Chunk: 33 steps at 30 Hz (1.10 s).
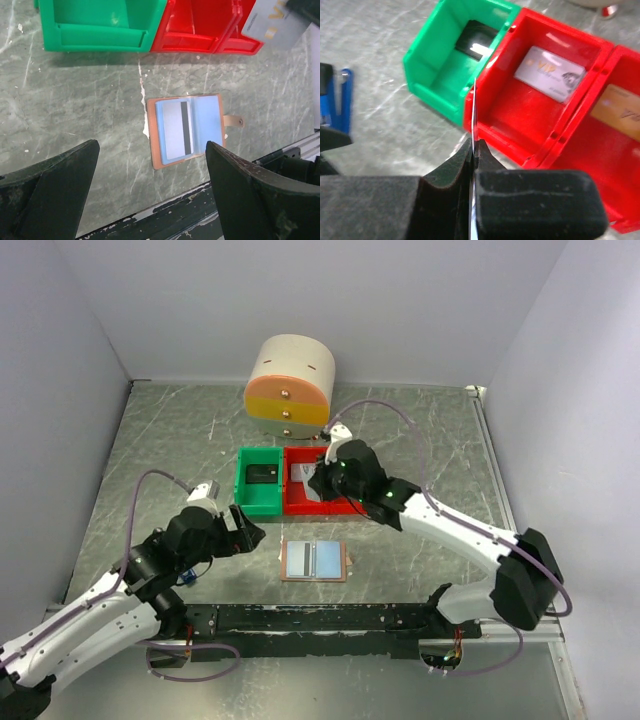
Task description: Take the credit cards out of the card holder
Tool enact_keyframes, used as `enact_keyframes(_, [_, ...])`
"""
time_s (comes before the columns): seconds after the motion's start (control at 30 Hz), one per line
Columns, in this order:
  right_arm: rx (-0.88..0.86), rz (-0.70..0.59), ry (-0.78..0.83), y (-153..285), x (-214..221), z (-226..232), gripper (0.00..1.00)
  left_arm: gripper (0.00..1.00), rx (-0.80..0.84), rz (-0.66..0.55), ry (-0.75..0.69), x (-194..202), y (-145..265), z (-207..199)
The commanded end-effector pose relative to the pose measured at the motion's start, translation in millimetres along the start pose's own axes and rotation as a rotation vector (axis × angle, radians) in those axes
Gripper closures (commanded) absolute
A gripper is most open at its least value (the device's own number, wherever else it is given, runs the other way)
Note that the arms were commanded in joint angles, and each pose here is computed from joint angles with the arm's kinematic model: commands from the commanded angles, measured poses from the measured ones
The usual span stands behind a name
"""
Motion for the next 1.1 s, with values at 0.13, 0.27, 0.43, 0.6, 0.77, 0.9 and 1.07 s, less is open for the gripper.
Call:
enact_keyframes(0.13, [0.157,0.079,0.485,-35.5,-10.7,-17.8,1.0,0.0,-0.138,-0.012,-0.02,-6.5,-7.2,7.3])
enact_keyframes(0.27, [0.283,0.084,0.747,-50.6,-10.2,-18.8,1.0,0.0,-0.125,-0.031,-0.031,-10.2,-8.3,4.5])
enact_keyframes(0.43, [0.424,0.142,0.954,-76.6,-4.1,-22.3,1.0,0.0,-0.126,-0.035,-0.031,-10.6,-12.3,3.7])
enact_keyframes(0.6, [0.35,0.142,1.106,-96.1,1.7,-23.1,1.0,0.01,-0.16,-0.049,-0.026,-14.1,-11.0,5.3])
enact_keyframes(0.77, [0.332,0.175,1.155,-108.0,6.0,-33.2,1.0,0.0,-0.205,-0.083,-0.012,-18.3,-8.7,9.9])
enact_keyframes(0.9, [0.304,0.204,1.164,-116.5,10.5,-40.0,1.0,0.0,-0.201,-0.101,-0.015,-22.2,-7.9,8.8])
enact_keyframes(1.07, [0.294,0.204,1.186,-124.9,12.1,-50.7,1.0,0.01,-0.213,-0.092,-0.02,-23.6,-10.0,10.4])
Point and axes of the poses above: each gripper's point midway between its finger pads, its own y axis back along the fingers, its own z axis along the line the jaws close on, x = y × z, the point moved 7 cm from there along y, back along the fingers, and after that the axes turned 6 degrees about y, right-handed, at the moved point
